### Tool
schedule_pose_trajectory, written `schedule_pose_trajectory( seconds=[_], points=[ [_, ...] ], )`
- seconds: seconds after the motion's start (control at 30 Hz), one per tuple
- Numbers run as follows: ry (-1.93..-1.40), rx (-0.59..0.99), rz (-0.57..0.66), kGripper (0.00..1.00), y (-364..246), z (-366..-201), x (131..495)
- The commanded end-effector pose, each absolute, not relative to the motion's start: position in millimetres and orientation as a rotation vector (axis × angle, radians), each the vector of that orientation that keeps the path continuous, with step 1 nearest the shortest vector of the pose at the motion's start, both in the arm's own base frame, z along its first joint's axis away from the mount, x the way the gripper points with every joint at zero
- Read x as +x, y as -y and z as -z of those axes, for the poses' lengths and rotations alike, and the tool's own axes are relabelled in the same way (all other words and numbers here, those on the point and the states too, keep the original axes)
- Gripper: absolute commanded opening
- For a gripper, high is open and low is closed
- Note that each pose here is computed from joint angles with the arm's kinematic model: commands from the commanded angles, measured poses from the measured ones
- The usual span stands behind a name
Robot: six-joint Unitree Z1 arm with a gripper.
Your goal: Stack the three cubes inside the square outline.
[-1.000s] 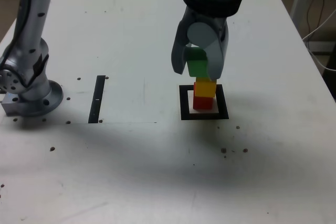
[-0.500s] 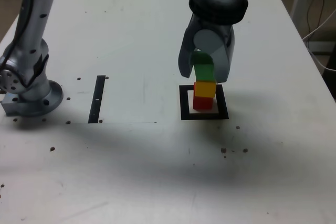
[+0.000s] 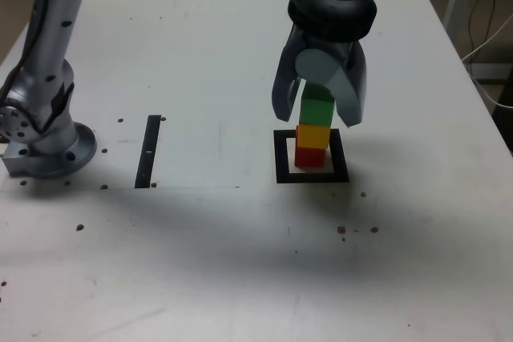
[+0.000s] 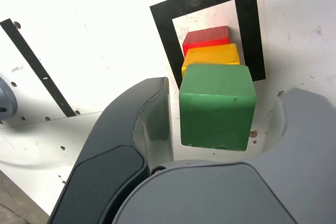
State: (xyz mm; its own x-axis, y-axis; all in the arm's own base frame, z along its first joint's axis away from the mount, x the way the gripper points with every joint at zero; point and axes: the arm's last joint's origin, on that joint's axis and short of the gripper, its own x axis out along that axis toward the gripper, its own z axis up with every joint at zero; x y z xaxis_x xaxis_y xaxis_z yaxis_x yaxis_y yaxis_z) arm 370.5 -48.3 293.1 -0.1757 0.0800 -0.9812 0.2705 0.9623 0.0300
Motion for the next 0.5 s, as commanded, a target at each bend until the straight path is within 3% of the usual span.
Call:
schedule_pose_trajectory(
  seconds=[0.0,0.23,0.47],
  points=[
    [-1.742,0.264,0.170,1.00,46.7,-294.3,369.6],
    [-1.696,0.302,0.124,1.00,41.1,-315.7,351.3],
    [-1.692,0.295,0.058,1.00,29.6,-333.1,315.1]
  ],
)
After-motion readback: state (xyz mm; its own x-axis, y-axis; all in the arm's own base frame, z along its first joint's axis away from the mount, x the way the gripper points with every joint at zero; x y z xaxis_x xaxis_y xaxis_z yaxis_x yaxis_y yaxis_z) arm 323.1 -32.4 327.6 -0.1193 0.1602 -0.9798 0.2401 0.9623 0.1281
